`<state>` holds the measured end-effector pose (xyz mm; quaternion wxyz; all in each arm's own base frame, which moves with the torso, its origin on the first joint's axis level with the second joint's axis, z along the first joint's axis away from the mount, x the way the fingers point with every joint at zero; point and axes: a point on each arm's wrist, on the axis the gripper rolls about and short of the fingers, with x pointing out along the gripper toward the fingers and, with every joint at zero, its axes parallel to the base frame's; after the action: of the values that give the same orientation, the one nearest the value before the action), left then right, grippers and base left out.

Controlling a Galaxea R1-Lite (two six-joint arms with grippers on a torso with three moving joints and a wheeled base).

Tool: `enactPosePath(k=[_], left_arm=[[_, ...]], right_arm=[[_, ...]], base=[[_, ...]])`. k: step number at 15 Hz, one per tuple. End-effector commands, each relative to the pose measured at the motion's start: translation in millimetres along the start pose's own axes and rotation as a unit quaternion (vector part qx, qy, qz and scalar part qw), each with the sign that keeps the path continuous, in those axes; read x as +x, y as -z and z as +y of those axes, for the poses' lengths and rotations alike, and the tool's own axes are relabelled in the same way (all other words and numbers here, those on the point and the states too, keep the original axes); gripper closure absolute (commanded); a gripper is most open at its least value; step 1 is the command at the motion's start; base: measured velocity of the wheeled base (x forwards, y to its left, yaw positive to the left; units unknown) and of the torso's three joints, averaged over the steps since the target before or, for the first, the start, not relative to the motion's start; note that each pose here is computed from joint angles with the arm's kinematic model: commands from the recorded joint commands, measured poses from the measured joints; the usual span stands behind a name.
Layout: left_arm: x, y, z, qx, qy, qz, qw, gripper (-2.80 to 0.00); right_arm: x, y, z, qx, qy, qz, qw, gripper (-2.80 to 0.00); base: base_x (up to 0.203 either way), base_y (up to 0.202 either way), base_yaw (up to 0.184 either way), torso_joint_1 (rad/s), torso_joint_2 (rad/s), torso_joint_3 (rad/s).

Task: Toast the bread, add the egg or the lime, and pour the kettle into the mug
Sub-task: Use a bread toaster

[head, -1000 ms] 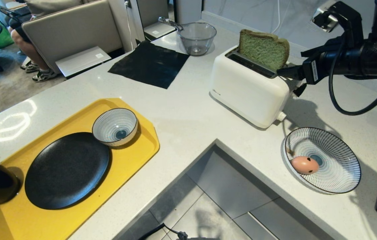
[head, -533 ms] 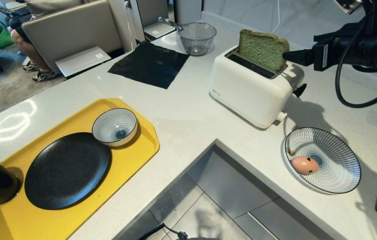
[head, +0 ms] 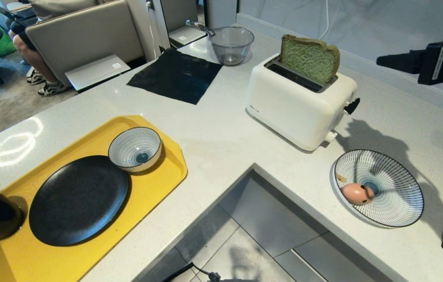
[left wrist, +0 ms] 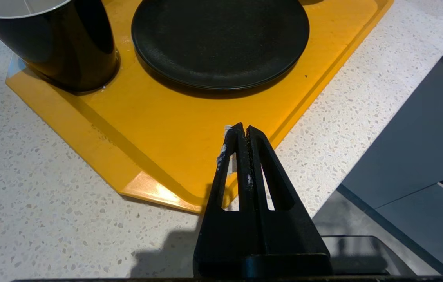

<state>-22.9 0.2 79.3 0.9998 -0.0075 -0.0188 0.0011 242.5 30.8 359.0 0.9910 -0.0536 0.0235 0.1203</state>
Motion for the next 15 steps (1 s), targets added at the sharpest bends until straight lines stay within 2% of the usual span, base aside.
enactPosePath(k=[1, 4, 6, 7, 9, 12, 13, 15], left_arm=[[0.9, 3.8, 0.1, 0.0, 0.0, 0.007, 1.0, 0.0], [0.9, 3.8, 0.1, 0.0, 0.0, 0.007, 1.0, 0.0], [0.9, 3.8, 0.1, 0.0, 0.0, 0.007, 1.0, 0.0], [0.9, 3.8, 0.1, 0.0, 0.0, 0.007, 1.0, 0.0], [0.9, 3.8, 0.1, 0.0, 0.0, 0.007, 1.0, 0.0], [0.9, 3.8, 0.1, 0.0, 0.0, 0.007, 1.0, 0.0], [0.9, 3.8, 0.1, 0.0, 0.0, 0.007, 1.0, 0.0], [0.9, 3.8, 0.1, 0.0, 0.0, 0.007, 1.0, 0.0]], right_arm=[[-10.3, 0.5, -3.9, -0.002, 0.023, 0.0, 1.0, 0.0], [1.1, 6.4, -5.0, -0.058, 0.079, 0.025, 0.995, 0.0], [5.7, 1.0, -7.2, -0.059, 0.09, 0.02, 0.994, 0.0], [8.1, -0.8, -9.8, -0.062, 0.113, 0.021, 0.991, 0.0], [12.3, -1.0, -13.6, -0.064, 0.158, 0.033, 0.985, 0.0], [15.4, 12.1, -18.5, -0.06, 0.194, 0.071, 0.977, 0.0], [15.1, 19.9, -21.6, -0.048, 0.183, 0.092, 0.978, 0.0], [13.8, 26.7, -29.0, -0.013, 0.092, 0.098, 0.991, 0.0]], base=[[0.0, 0.0, 0.0, 0.0, 0.0, 0.0], [0.0, 0.0, 0.0, 0.0, 0.0, 0.0], [0.0, 0.0, 0.0, 0.0, 0.0, 0.0], [0.0, 0.0, 0.0, 0.0, 0.0, 0.0], [0.0, 0.0, 0.0, 0.0, 0.0, 0.0], [0.0, 0.0, 0.0, 0.0, 0.0, 0.0], [0.0, 0.0, 0.0, 0.0, 0.0, 0.0], [0.0, 0.0, 0.0, 0.0, 0.0, 0.0]])
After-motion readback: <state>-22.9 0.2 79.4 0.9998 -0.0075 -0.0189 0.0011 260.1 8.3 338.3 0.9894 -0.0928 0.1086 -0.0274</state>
